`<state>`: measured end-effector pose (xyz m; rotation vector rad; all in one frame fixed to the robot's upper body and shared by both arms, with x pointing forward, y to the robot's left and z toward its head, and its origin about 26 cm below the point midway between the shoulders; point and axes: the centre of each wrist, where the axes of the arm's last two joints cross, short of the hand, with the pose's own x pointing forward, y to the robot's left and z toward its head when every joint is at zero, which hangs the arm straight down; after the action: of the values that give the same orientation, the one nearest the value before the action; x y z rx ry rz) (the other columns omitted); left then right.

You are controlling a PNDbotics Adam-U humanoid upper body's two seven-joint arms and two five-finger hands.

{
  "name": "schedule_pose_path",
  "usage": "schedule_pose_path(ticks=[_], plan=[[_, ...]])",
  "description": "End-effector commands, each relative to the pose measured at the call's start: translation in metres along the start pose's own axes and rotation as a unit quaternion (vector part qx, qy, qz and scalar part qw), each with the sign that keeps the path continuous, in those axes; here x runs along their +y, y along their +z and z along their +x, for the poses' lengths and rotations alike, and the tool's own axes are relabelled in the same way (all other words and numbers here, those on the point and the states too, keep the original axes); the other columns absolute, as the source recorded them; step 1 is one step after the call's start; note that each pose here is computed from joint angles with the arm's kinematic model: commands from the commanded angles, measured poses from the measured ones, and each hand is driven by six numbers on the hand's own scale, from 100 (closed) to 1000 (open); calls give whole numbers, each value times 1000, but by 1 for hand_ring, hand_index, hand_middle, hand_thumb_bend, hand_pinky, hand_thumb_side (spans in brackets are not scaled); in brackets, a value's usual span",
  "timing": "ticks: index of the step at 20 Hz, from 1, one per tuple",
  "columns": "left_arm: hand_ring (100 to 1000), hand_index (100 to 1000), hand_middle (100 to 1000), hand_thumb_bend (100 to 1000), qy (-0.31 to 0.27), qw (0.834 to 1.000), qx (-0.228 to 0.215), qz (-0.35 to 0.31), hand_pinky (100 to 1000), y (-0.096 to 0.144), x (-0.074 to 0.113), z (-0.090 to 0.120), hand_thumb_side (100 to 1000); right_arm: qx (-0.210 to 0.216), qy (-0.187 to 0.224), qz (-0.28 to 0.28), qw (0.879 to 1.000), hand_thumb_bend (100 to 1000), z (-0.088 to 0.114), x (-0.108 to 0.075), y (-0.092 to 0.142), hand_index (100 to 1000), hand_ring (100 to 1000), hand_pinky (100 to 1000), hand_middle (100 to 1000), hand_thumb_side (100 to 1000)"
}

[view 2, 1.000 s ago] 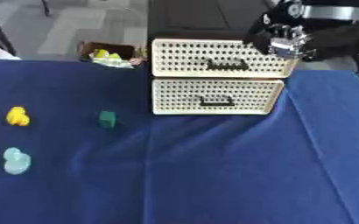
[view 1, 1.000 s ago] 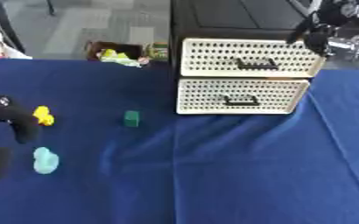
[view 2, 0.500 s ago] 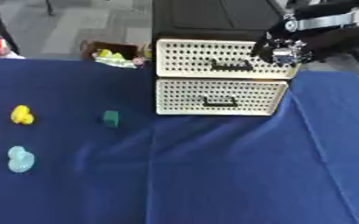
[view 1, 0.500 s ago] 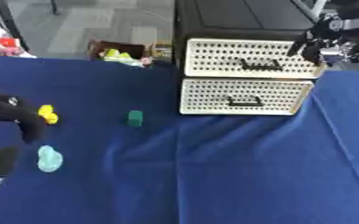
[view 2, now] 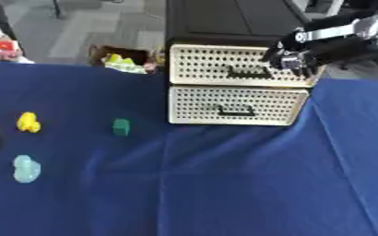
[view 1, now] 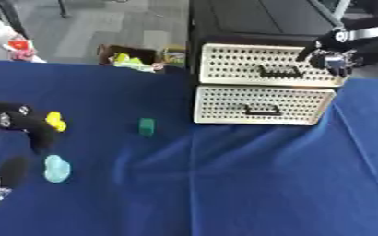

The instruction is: Pick up objects from table and place into drawer.

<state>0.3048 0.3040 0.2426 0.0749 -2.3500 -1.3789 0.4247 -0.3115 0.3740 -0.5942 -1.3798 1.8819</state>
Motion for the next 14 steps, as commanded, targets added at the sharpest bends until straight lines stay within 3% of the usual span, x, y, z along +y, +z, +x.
schedule_pose_path(ticks=[1, 4, 14], plan=[[537, 777, 583, 100, -12, 1000, -1, -7, 426, -1, 7, 3, 546, 8, 2, -7, 1000, 100, -3, -11, 4, 923, 422, 393, 382, 1000], [536, 778, 558, 100, -11, 1000, -1, -7, 425, -1, 6, 3, 555, 6, -5, -9, 1000, 100, -4, -14, -1, 939, 400, 371, 343, 1000], [540, 774, 552, 100, -11, 1000, 2, -7, 423, -2, 6, 4, 565, 7, -4, -5, 1000, 100, -6, -14, -9, 928, 387, 348, 333, 1000]])
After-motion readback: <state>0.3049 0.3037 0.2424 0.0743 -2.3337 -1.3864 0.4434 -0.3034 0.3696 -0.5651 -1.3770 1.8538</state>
